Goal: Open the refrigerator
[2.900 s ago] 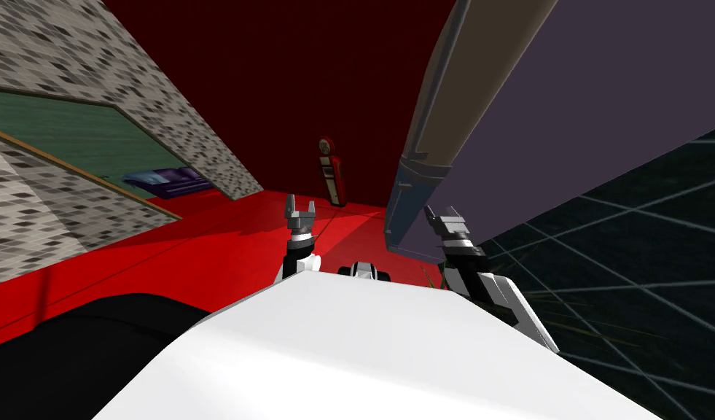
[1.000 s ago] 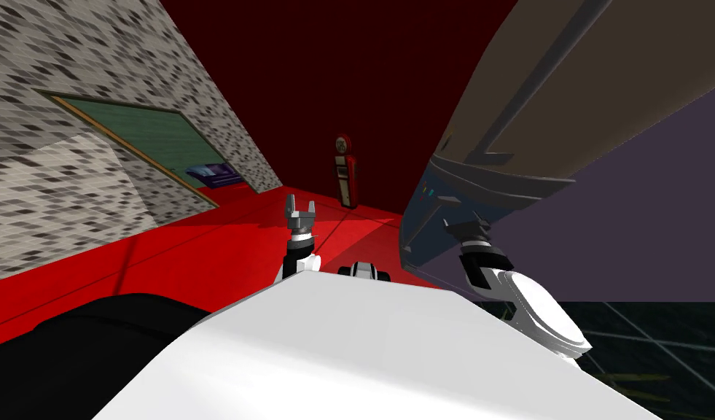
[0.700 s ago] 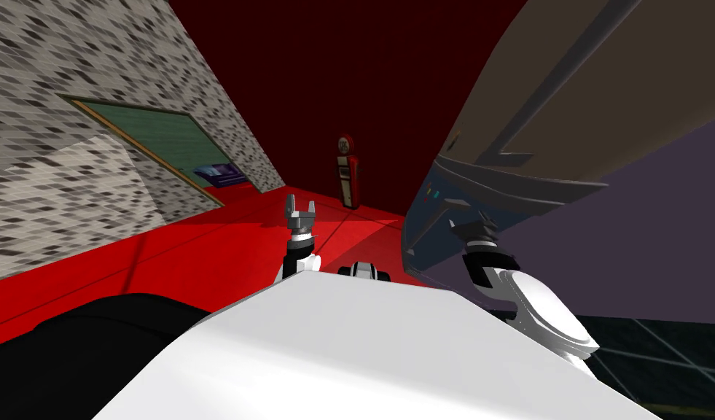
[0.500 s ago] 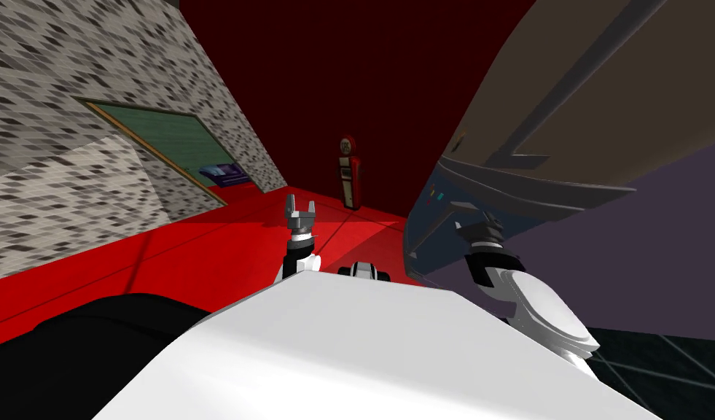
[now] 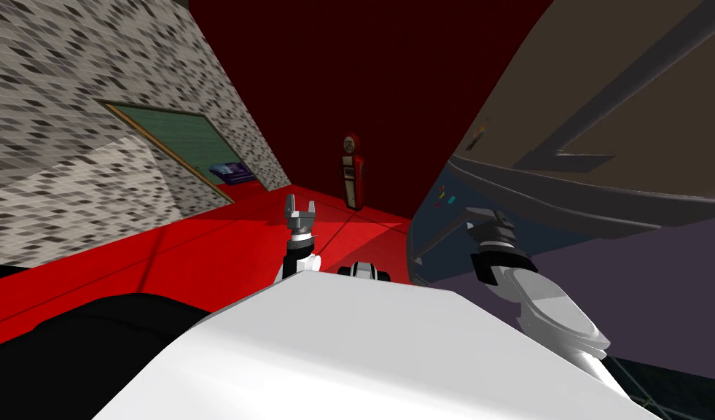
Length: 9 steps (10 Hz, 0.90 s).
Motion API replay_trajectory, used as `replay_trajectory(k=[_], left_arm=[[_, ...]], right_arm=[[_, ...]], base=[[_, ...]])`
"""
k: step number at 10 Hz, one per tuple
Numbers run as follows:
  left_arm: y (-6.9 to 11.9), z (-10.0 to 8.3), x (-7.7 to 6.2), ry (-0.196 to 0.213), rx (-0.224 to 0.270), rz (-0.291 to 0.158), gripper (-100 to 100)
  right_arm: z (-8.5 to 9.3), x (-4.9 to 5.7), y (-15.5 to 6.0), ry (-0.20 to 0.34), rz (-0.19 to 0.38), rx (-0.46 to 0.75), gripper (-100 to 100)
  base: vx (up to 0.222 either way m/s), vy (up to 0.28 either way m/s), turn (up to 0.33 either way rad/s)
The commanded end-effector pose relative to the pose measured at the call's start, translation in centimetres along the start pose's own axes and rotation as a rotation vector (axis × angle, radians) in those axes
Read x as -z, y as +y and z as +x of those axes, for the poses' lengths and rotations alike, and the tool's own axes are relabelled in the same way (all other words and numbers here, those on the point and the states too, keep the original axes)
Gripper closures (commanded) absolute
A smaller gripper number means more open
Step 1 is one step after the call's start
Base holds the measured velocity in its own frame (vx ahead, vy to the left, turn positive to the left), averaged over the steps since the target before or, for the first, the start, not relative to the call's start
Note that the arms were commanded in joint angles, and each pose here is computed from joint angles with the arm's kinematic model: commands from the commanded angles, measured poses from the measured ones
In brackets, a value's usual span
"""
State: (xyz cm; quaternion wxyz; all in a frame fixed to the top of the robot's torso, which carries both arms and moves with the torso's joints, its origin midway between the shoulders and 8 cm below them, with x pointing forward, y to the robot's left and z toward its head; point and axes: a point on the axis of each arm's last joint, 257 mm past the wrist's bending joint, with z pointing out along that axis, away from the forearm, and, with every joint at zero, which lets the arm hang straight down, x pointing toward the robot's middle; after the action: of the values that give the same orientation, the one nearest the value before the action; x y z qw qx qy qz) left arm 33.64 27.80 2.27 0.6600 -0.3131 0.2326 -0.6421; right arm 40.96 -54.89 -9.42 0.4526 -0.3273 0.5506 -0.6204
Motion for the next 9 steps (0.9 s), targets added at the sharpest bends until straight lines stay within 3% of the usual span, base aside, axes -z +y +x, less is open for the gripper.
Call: replay_trajectory(k=[1, 2, 3, 5, 6, 7, 8, 9], left_arm=[[0.0, 0.0, 0.0, 0.0, 0.0, 0.0, 0], [0.0, 0.0, 0.0, 0.0, 0.0, 0.0, 0], [0.0, 0.0, 0.0, 0.0, 0.0, 0.0, 0], [0.0, 0.0, 0.0, 0.0, 0.0, 0.0, 0], [0.0, 0.0, 0.0, 0.0, 0.0, 0.0, 0], [0.0, 0.0, 0.0, 0.0, 0.0, 0.0, 0], [0.0, 0.0, 0.0, 0.0, 0.0, 0.0, 0], [0.0, 0.0, 0.0, 0.0, 0.0, 0.0, 0]], right_arm=[[1.6, -0.3, -0.7, 0.03, 0.014, 0.119, -100], [1.1, -0.2, -0.3, 0.023, 0.01, 0.087, -100], [1.9, -0.5, -1.0, 0.019, 0.011, 0.094, -100], [2.0, -0.5, -0.9, 0.018, 0.008, 0.093, -100], [1.1, -0.2, -0.3, 0.024, 0.011, 0.094, 100], [1.4, -0.3, -0.7, 0.018, 0.011, 0.092, 100], [2.9, -0.4, -1.2, 0.052, 0.02, 0.102, 100], [2.9, -0.4, -1.2, 0.052, 0.02, 0.102, 100]], base=[[0.063, 0.019, 0.053], [0.029, 0.009, 0.012], [0.074, 0.019, -0.04], [0.069, 0.035, -0.035], [-0.077, -0.036, 0.077], [-0.041, -0.03, 0.048], [0.126, 0.113, -0.044], [0.18, 0.176, -0.058]])
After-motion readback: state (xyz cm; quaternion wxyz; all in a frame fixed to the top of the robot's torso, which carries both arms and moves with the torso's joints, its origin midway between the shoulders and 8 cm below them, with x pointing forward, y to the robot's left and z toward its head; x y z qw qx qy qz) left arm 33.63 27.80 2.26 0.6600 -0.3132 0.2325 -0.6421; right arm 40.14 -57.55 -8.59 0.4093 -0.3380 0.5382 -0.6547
